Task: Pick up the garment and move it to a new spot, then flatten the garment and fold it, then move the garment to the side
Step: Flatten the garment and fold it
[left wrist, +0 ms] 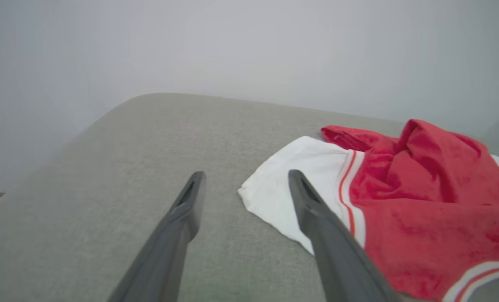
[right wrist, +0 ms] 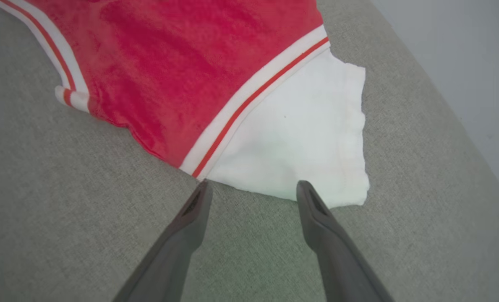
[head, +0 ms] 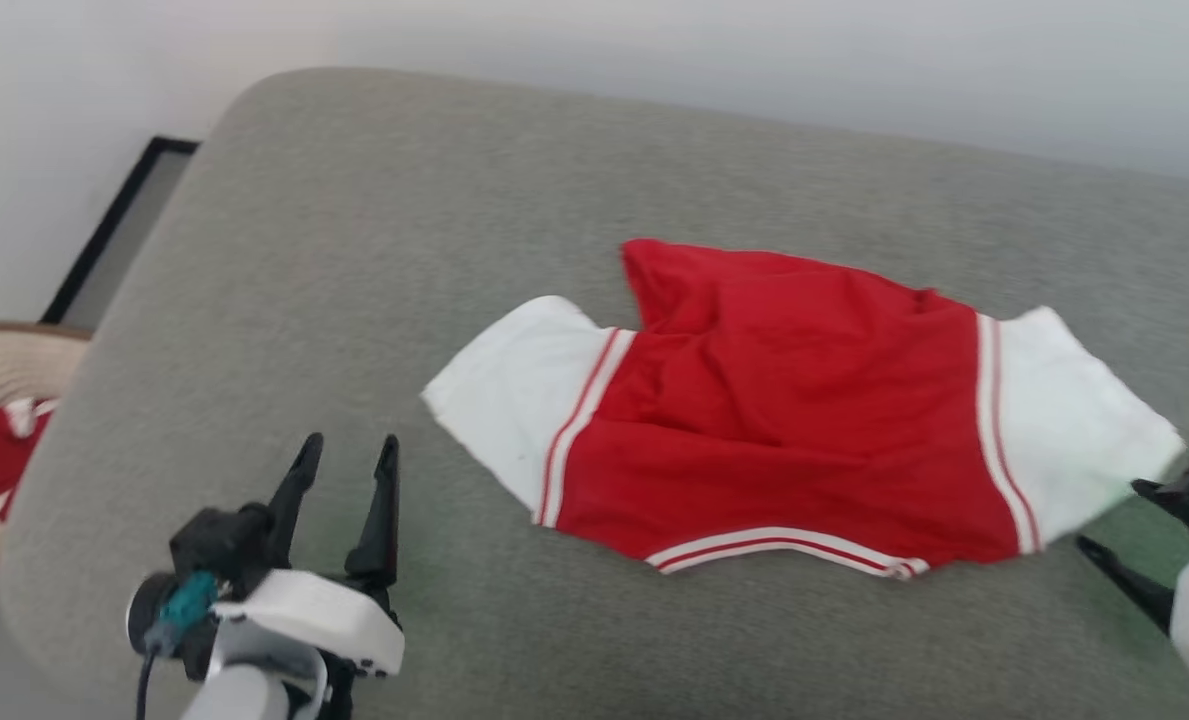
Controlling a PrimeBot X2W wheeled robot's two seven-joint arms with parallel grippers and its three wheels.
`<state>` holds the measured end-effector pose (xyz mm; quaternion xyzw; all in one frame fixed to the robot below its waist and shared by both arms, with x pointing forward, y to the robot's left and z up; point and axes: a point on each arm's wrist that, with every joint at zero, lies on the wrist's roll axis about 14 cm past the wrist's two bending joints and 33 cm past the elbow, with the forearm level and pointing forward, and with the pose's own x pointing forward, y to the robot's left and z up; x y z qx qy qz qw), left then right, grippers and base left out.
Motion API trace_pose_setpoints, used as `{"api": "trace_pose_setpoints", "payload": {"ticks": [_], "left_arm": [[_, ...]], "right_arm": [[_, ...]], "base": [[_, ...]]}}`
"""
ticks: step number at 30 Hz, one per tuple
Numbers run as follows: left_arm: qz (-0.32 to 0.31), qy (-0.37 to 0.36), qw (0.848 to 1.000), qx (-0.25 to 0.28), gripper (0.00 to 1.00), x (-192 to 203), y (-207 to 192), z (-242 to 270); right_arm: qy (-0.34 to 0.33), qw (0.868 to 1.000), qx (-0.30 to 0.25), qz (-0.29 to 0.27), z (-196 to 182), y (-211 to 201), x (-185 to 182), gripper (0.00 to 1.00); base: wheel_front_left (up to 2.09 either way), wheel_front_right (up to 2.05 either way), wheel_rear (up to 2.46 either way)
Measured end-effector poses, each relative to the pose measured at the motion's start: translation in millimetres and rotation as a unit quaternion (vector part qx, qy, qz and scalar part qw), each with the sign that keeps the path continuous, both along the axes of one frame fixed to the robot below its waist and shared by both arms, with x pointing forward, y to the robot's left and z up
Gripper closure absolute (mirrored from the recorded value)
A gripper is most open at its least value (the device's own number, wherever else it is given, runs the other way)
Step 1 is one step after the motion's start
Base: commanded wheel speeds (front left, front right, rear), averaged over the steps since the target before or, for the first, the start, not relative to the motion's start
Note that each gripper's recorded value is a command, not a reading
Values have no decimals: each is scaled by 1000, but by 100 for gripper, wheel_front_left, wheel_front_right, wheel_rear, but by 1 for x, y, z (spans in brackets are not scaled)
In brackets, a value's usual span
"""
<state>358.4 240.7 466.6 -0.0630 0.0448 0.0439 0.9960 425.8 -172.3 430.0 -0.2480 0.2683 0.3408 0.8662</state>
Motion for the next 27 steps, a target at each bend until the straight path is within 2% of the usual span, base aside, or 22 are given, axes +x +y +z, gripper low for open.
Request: {"api": "trace_pose_setpoints", "payload": {"ticks": [6, 12, 26, 27], "left_arm": [[43, -12, 999, -5, 0, -25, 10, 1], [63, -16, 998, -9, 0, -28, 13, 0], [59, -10, 998, -11, 0, -8, 12, -6], [58, -14, 998, -19, 0, -6, 11, -5]], "right_arm": [[43, 997, -39, 54, -10, 11, 4, 0], [78, 991, -81, 68, -31, 0, 14, 0], [108, 986, -83, 93, -67, 8, 34, 0], [109, 986, -82, 92, -68, 8, 34, 42]], "base": [[0, 0, 0], [0, 0, 0], [0, 0, 0], [0, 0, 0]]}}
